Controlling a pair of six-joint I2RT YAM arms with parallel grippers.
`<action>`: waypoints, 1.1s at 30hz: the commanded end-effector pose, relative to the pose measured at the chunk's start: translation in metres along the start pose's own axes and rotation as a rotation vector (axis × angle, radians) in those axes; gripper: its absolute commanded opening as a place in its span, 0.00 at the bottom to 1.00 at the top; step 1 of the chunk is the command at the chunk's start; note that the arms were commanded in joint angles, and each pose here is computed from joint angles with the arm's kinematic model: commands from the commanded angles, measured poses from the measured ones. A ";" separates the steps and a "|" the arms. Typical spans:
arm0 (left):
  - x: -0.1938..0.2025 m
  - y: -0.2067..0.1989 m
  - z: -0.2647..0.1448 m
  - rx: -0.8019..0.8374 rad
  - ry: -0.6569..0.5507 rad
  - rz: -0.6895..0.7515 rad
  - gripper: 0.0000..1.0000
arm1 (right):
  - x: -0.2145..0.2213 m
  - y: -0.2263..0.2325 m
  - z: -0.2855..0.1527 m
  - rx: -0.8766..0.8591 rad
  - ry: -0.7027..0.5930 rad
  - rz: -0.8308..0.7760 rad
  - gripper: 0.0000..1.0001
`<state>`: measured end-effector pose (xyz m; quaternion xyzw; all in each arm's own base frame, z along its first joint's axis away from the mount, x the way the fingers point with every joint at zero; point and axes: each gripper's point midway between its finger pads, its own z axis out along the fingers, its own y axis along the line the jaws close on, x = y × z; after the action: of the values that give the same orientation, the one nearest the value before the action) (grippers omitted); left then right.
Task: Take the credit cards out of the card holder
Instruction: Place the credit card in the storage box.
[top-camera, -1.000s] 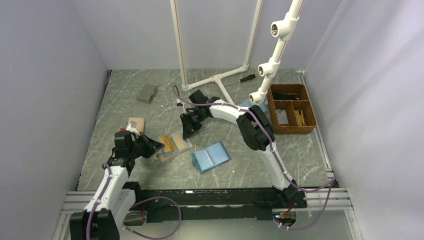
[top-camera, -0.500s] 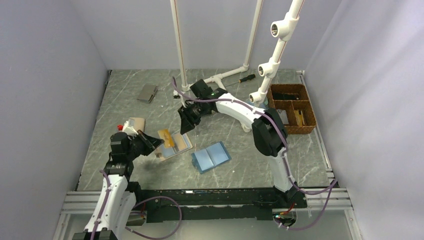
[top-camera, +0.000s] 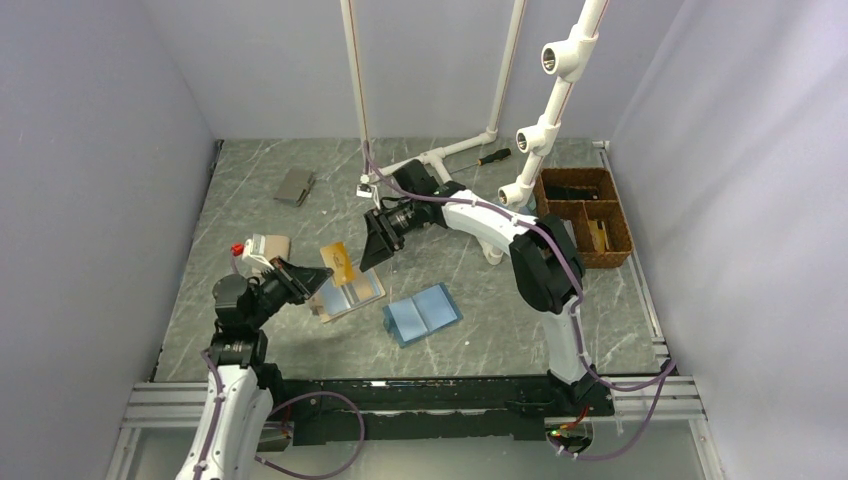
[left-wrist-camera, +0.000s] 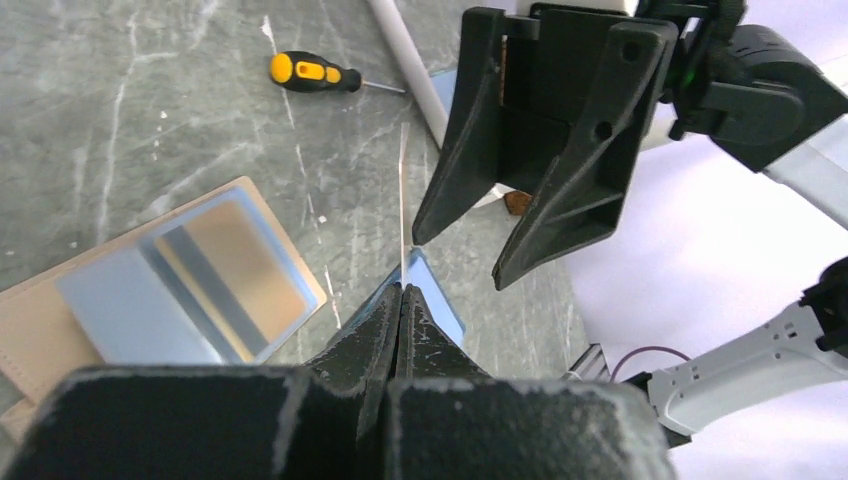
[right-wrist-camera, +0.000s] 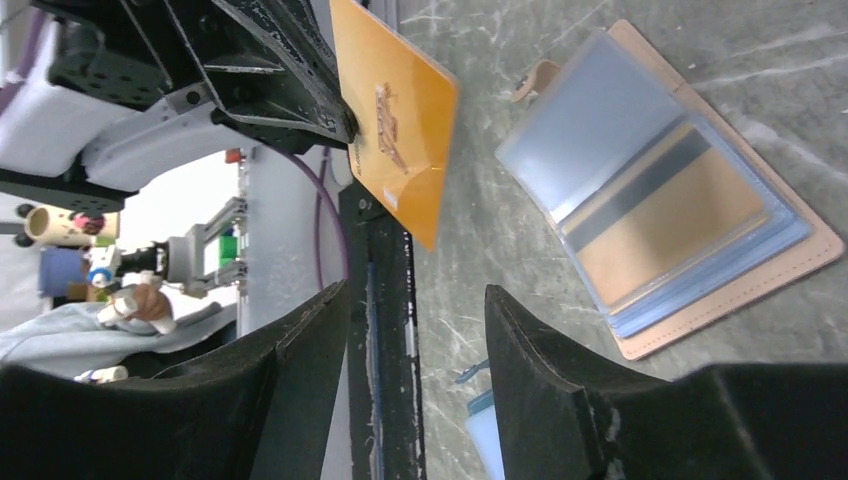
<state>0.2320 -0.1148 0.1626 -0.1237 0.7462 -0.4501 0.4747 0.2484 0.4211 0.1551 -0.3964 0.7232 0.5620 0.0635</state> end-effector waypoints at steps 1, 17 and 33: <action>-0.006 -0.024 0.000 0.133 -0.023 0.029 0.00 | -0.017 0.030 -0.009 -0.131 -0.055 -0.011 0.56; -0.007 -0.045 0.001 0.278 -0.014 0.007 0.00 | -0.017 0.044 -0.003 -0.272 -0.074 0.108 0.52; -0.003 -0.043 0.003 0.290 0.002 -0.020 0.00 | -0.026 0.057 -0.005 -0.342 -0.138 0.148 0.30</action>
<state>0.2291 -0.1357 0.1937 -0.0796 0.6819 -0.5494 0.4763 0.2346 0.4330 0.1946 -0.2848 0.6628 0.6923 -0.0173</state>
